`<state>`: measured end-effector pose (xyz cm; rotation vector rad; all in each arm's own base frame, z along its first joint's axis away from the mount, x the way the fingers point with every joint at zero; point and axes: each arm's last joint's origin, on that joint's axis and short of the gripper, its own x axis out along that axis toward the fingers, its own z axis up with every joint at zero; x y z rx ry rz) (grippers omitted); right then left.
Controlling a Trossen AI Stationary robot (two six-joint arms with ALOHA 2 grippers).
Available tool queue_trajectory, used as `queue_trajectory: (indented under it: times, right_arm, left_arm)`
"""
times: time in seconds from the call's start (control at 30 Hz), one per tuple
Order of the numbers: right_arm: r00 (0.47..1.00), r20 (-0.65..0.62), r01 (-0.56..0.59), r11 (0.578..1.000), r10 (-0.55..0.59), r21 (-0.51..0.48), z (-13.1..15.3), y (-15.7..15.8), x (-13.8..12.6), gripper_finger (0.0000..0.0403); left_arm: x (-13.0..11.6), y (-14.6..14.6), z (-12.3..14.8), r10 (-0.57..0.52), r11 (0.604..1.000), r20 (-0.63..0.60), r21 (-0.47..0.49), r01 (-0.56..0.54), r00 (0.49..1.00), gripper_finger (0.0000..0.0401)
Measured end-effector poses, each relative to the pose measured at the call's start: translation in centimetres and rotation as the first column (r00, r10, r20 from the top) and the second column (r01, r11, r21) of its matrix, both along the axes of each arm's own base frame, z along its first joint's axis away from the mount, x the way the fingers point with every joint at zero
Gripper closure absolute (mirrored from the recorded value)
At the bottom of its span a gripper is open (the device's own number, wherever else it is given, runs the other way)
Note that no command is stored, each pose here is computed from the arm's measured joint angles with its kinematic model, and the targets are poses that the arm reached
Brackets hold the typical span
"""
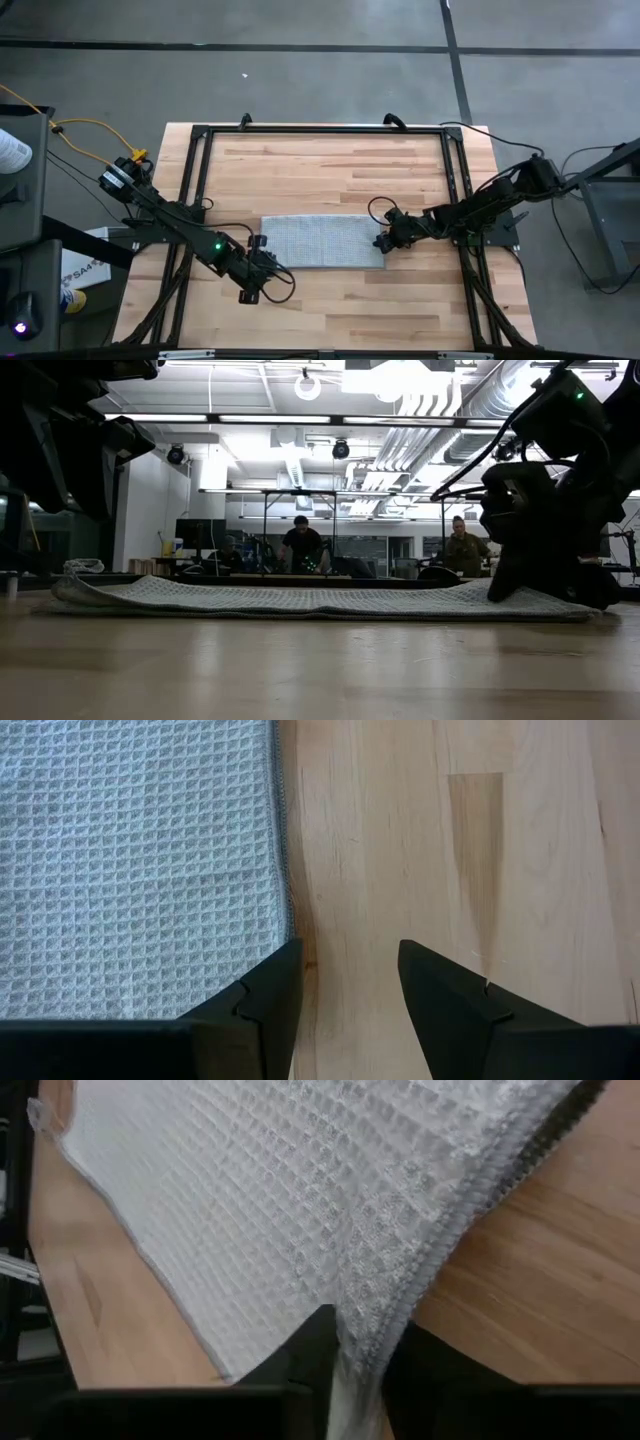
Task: Fold microfiber towels
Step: Fold the gray microfiber cloth
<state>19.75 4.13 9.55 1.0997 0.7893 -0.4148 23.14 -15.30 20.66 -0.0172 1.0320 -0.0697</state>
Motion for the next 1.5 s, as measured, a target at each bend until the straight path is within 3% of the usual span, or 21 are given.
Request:
queue_trajectory:
  times: [0.2, 0.47, 0.87, 1.13, 1.5]
  right_arm:
    - [1.000, -0.006, -0.027, 0.999, 0.027, -0.020, 1.0, -0.1, -0.8, 0.0394]
    - [0.999, -0.039, -0.002, 0.999, 0.000, -0.055, 1.9, -0.5, -1.9, 0.0397]
    - [1.000, -0.021, -0.007, 0.995, 0.004, -0.102, 2.8, -0.4, -1.2, 0.0398]
    - [0.980, -0.200, -0.058, 0.966, 0.007, -0.253, 6.0, -0.5, -0.1, 0.0398]
    - [0.971, -0.239, -0.089, 0.945, 0.013, -0.313, 7.2, -1.8, 0.6, 0.0398]
  left_arm:
    - [0.0, 0.0, 0.0, 0.006, 1.000, -0.001, -0.004, -0.006, 1.000, 0.0237]
    - [0.1, -0.1, 0.0, 0.006, 1.000, 0.008, -0.015, -0.006, 1.000, 0.0237]
    - [0.1, -0.1, 0.0, 0.006, 1.000, 0.009, -0.017, -0.005, 1.000, 0.0237]
    - [0.1, -0.1, 0.0, 0.007, 1.000, 0.009, -0.018, -0.007, 1.000, 0.0237]
    - [0.1, -0.1, 0.0, 0.011, 1.000, 0.008, -0.021, -0.011, 1.000, 0.0237]
